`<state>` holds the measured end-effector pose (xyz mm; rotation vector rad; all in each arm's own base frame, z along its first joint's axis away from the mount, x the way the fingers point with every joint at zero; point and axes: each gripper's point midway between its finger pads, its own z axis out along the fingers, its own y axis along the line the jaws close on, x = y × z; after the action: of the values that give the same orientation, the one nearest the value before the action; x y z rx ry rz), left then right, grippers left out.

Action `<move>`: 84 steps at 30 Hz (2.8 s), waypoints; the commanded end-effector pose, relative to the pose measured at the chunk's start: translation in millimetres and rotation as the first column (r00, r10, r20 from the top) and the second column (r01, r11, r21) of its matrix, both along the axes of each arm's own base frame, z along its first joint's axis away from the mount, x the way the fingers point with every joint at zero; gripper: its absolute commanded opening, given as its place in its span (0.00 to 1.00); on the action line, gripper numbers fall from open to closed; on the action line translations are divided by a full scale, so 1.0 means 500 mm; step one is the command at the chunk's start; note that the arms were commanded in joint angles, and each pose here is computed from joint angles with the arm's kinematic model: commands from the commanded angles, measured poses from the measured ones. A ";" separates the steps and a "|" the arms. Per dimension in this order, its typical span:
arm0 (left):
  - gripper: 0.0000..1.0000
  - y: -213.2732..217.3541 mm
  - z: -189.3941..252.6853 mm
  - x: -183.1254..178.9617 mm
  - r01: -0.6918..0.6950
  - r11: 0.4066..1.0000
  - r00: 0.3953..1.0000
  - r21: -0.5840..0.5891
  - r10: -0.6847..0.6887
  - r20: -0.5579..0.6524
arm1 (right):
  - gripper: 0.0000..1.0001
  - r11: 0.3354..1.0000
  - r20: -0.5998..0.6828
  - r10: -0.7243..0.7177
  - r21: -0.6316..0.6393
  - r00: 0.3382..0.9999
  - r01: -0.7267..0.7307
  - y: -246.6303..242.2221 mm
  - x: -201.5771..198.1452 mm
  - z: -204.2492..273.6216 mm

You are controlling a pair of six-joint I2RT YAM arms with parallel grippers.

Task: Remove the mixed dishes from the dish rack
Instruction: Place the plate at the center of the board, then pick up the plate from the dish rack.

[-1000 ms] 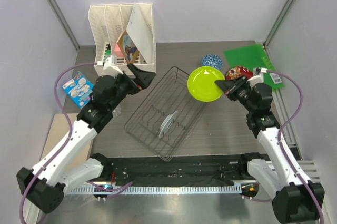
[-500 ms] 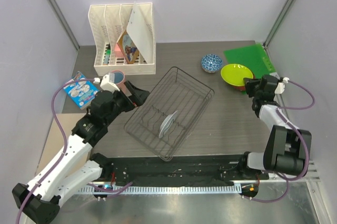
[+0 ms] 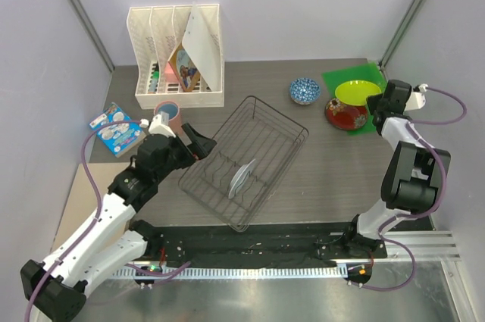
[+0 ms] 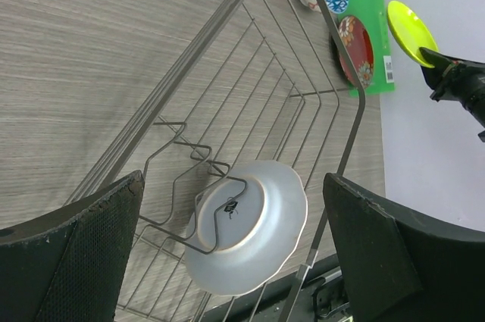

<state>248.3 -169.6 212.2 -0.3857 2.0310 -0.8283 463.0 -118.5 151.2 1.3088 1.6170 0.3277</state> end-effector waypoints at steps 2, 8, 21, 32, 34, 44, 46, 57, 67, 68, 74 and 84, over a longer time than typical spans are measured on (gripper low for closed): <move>0.99 -0.016 -0.010 0.008 0.020 1.000 1.000 -0.011 -0.020 -0.015 | 0.01 0.999 -0.114 0.032 -0.034 0.993 -0.036 -0.007 -0.003 -0.071; 0.98 -0.024 -0.023 0.005 0.033 0.999 0.999 -0.022 -0.034 -0.042 | 0.01 0.997 -0.131 0.079 0.024 0.988 -0.077 0.014 0.004 -0.140; 0.98 -0.036 -0.026 0.013 0.044 0.998 0.997 -0.032 -0.046 -0.055 | 0.41 0.996 -0.213 0.089 0.022 0.973 -0.086 0.013 -0.006 -0.172; 0.98 -0.038 -0.017 0.019 0.053 0.998 0.998 -0.016 -0.054 -0.045 | 0.49 0.998 -0.268 0.042 -0.025 0.962 -0.051 0.006 -0.054 -0.122; 0.98 -0.048 -0.017 0.013 0.082 0.996 0.995 -0.025 -0.084 -0.057 | 0.50 0.998 -0.280 0.049 -0.017 0.959 -0.056 0.012 -0.067 -0.124; 0.98 -0.052 -0.016 0.005 0.101 0.994 0.993 -0.035 -0.103 -0.061 | 0.37 0.993 -0.284 0.109 0.065 0.953 -0.094 0.062 -0.124 -0.165; 0.98 -0.052 -0.016 0.004 0.101 0.994 0.993 -0.035 -0.103 -0.061 | 0.34 0.992 -0.259 0.116 0.079 0.959 -0.099 0.071 -0.127 -0.164; 1.00 -0.083 0.016 -0.020 0.294 0.933 0.954 0.205 -0.300 -0.003 | 0.39 0.924 0.181 0.383 -0.058 0.906 -0.379 0.284 -0.186 0.136; 1.00 -0.164 -0.041 -0.111 0.378 0.702 0.885 0.604 -0.466 -0.012 | 0.40 0.865 0.349 0.496 -0.117 0.795 -0.488 0.349 -0.314 0.274; 1.00 -0.157 -0.044 -0.107 0.352 0.679 0.891 0.644 -0.454 -0.008 | 0.40 0.859 0.363 0.503 -0.108 0.784 -0.501 0.356 -0.322 0.276; 0.99 -0.156 -0.092 -0.105 0.334 0.553 0.888 0.763 -0.457 -0.057 | 0.40 0.847 0.364 0.510 -0.056 0.779 -0.528 0.370 -0.336 0.224; 0.60 -0.181 -0.137 -0.084 0.323 0.464 0.883 0.824 -0.461 -0.087 | 0.39 0.837 0.354 0.524 -0.046 0.775 -0.546 0.377 -0.336 0.189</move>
<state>195.5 -250.5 131.3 0.7158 2.1934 -0.0737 294.1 63.7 227.2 0.7959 1.6966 0.8686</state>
